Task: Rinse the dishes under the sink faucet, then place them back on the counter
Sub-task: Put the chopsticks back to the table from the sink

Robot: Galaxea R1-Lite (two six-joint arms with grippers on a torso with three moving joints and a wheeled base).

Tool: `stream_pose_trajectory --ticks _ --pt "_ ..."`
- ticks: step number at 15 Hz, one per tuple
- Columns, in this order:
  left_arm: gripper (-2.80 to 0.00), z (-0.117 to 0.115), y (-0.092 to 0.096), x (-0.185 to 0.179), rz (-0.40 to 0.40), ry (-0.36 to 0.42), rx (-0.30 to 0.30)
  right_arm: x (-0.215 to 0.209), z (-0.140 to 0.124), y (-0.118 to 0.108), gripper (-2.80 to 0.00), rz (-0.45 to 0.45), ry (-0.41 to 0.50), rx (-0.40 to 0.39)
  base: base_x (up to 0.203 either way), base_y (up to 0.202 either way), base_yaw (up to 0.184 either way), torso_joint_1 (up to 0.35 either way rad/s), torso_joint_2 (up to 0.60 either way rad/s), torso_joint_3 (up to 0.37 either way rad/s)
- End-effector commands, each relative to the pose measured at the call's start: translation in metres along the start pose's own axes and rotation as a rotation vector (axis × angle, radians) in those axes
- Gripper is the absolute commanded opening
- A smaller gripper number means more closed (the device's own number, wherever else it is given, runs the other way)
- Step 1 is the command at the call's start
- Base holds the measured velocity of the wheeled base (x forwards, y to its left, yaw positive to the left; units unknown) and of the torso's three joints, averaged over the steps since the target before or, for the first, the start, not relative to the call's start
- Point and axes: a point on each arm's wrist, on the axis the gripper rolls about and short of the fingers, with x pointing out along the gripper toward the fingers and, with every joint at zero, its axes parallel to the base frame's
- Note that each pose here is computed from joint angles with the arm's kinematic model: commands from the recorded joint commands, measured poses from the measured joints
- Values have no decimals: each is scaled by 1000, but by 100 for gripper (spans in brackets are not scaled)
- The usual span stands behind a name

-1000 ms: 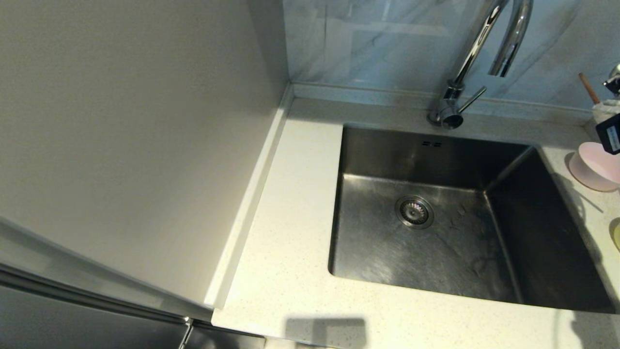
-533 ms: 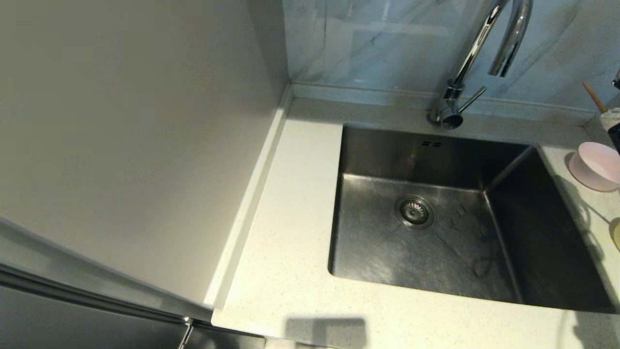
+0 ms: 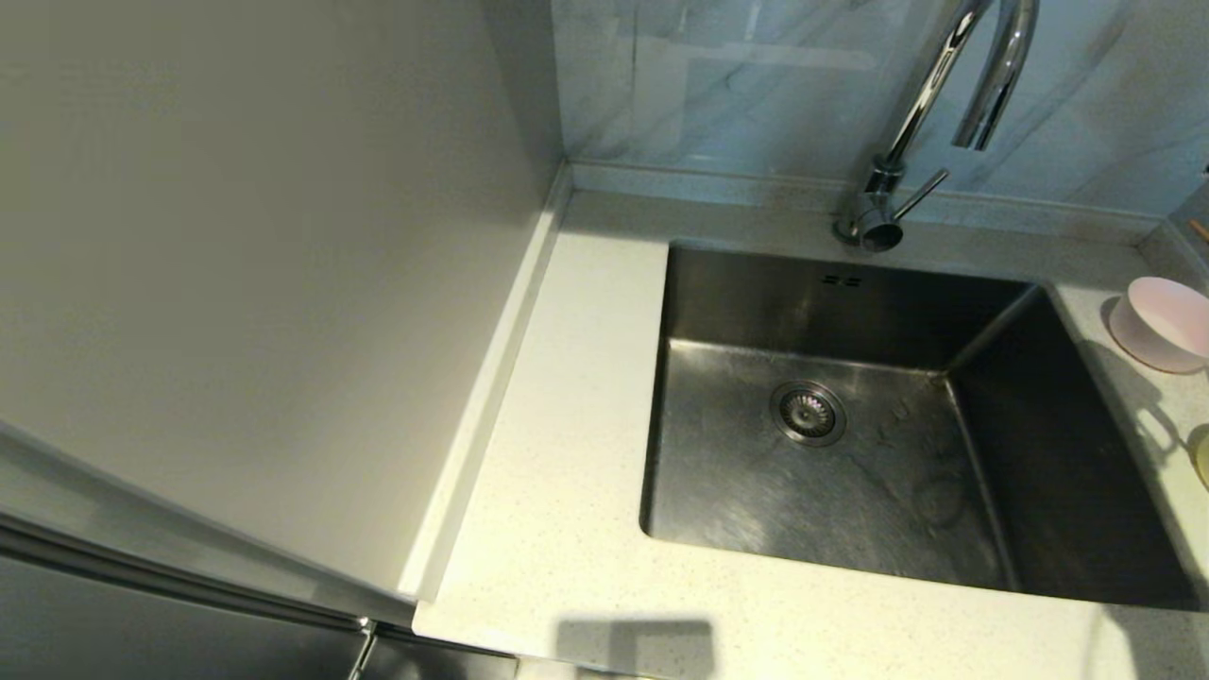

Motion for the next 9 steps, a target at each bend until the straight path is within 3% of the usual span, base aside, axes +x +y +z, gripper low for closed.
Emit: stream_pose_trajectory --ticks 1,9 --pt "-280 0 0 0 0 -3 0 22 -3 4 -280 12 58 20 0 0 0 0 0 0" --pt "-280 0 0 0 0 -3 0 64 0 1 -280 -46 24 94 0 0 0 0 0 0"
